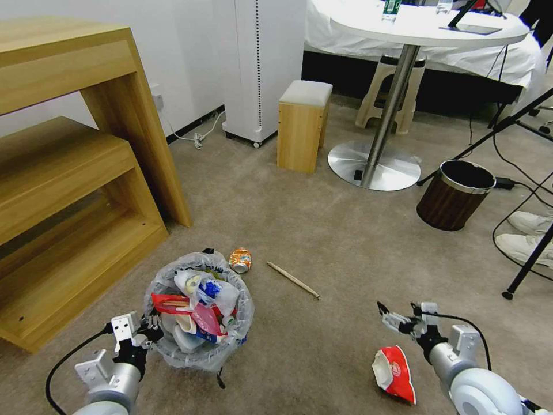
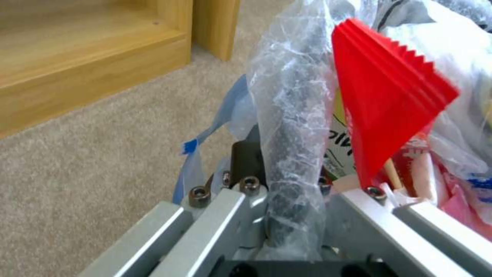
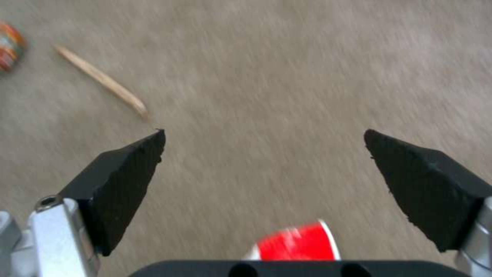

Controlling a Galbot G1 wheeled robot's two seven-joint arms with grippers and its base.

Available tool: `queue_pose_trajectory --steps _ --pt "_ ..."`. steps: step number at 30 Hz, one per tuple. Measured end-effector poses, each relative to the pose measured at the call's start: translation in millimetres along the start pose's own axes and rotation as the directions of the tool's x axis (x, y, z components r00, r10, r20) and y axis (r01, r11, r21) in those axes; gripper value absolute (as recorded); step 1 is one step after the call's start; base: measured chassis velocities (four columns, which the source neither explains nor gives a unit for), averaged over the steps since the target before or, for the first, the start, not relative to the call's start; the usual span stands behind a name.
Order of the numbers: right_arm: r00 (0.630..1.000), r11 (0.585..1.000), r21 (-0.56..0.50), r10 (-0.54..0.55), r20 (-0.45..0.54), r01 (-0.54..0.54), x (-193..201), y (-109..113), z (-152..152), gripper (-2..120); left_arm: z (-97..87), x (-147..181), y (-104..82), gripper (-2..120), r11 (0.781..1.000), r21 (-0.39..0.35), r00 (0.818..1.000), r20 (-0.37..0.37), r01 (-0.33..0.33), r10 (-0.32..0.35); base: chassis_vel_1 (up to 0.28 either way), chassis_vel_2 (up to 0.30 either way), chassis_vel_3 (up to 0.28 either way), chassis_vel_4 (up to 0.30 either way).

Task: Pick up the trash bin and place the garbage on the floor into it.

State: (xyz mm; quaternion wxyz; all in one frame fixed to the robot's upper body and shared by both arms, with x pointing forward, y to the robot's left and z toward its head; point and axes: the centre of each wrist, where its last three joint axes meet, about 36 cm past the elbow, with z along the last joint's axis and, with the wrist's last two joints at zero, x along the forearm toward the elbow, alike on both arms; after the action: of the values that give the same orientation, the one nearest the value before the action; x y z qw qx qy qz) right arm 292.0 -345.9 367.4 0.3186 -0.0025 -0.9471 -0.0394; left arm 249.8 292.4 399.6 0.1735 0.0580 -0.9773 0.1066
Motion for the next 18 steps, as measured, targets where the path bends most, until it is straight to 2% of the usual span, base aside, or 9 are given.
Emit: queue_pose_trajectory --steps 4,9,12,13,16,18 --pt "0.994 0.999 0.043 0.035 -0.100 -0.031 4 2 -1 99 3.4 -1 -1.5 1 1.000 0.002 1.000 -0.002 0.000 0.000 0.000 0.000 0.000 0.000" --pt "0.986 0.997 0.063 0.047 -0.158 -0.037 4 3 9 99 4.7 -2 -2.3 1 1.000 0.006 1.000 -0.002 0.001 -0.001 0.000 0.000 0.000 0.000" --pt "0.977 0.995 0.079 0.069 -0.202 -0.053 -8 4 36 100 4.8 0 -1.5 1 1.000 0.008 1.000 0.003 0.005 -0.005 0.000 0.000 0.000 0.000" --pt "0.977 0.995 0.079 0.069 -0.202 -0.053 -8 4 36 100 4.8 0 -1.5 1 1.000 0.008 1.000 0.003 0.005 -0.005 0.000 0.000 0.000 0.000" --pt "0.975 0.996 0.075 0.060 -0.216 -0.045 -22 16 61 97 4.3 2 -3.7 1 1.000 0.014 1.000 0.004 0.003 -0.003 0.000 0.000 0.000 0.000" --pt "0.974 0.996 0.074 0.058 -0.217 -0.043 -25 18 65 96 4.2 2 -3.9 1 1.000 0.014 1.000 0.004 0.002 -0.002 0.000 0.000 0.000 0.000"
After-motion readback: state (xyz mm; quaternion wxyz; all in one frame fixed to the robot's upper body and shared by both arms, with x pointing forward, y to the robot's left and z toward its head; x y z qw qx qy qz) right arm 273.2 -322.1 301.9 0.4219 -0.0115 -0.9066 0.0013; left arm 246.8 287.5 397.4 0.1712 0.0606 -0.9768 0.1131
